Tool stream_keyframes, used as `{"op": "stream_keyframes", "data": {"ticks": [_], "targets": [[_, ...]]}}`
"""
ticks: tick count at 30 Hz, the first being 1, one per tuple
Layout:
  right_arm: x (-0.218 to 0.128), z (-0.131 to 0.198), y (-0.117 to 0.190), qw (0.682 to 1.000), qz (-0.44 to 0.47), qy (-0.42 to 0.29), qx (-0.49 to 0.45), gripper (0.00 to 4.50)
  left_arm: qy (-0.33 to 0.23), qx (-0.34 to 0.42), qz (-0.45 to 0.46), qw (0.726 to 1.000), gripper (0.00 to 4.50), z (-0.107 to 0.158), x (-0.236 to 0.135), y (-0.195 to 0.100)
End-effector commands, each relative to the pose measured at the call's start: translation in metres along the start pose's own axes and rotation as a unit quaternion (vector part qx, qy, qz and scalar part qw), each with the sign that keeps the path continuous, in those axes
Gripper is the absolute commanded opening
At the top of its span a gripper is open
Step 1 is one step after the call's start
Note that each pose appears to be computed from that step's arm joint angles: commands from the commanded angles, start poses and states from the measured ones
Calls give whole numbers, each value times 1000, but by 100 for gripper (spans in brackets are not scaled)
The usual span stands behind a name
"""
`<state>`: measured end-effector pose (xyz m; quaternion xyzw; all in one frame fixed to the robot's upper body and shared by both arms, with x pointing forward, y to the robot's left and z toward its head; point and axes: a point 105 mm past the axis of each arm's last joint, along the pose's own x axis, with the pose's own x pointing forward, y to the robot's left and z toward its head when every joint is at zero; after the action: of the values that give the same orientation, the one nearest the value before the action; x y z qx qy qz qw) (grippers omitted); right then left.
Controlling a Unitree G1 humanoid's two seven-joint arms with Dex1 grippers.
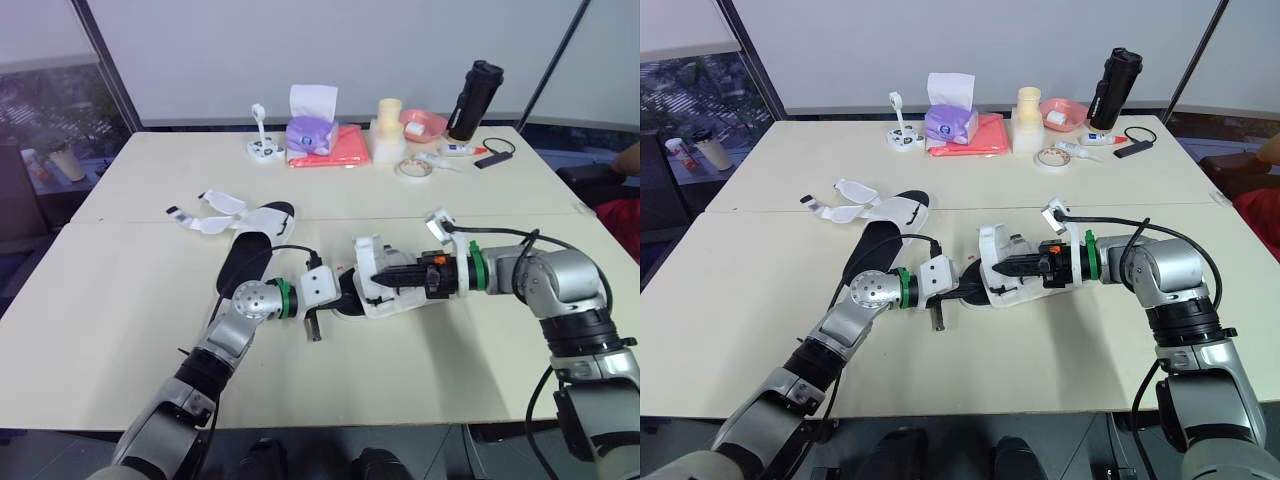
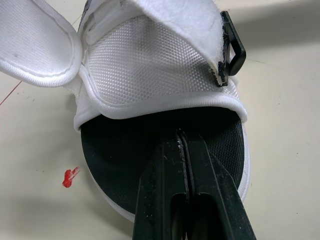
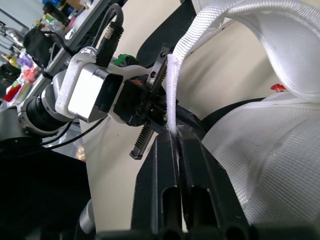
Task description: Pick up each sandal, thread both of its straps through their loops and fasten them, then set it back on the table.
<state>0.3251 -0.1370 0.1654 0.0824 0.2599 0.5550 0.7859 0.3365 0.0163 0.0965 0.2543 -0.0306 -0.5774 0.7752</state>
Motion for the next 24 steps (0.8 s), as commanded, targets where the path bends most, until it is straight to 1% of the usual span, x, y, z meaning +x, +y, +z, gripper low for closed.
{"op": "stream_keyframes", "data": {"ticks": [1,7,13,16,20,24], "targets": [[-6,22,4,1000,3,-26,-17,7,20,-12,2,1000,0,-12,-3,-3],[-17,33,8,999,25,-43,5,7,20,-16,5,1000,0,-14,-3,-4],[-17,21,2,1000,16,-19,11,7,20,-18,7,1000,0,-14,-3,-5],[-14,10,-1,1000,7,2,5,7,20,-19,8,1000,0,-15,-3,-5],[-7,3,-1,1000,10,5,10,7,21,-20,8,1000,0,-15,-3,-6],[-4,-5,-7,999,-13,28,-17,7,22,-20,9,1000,0,-15,-3,-5]]}}
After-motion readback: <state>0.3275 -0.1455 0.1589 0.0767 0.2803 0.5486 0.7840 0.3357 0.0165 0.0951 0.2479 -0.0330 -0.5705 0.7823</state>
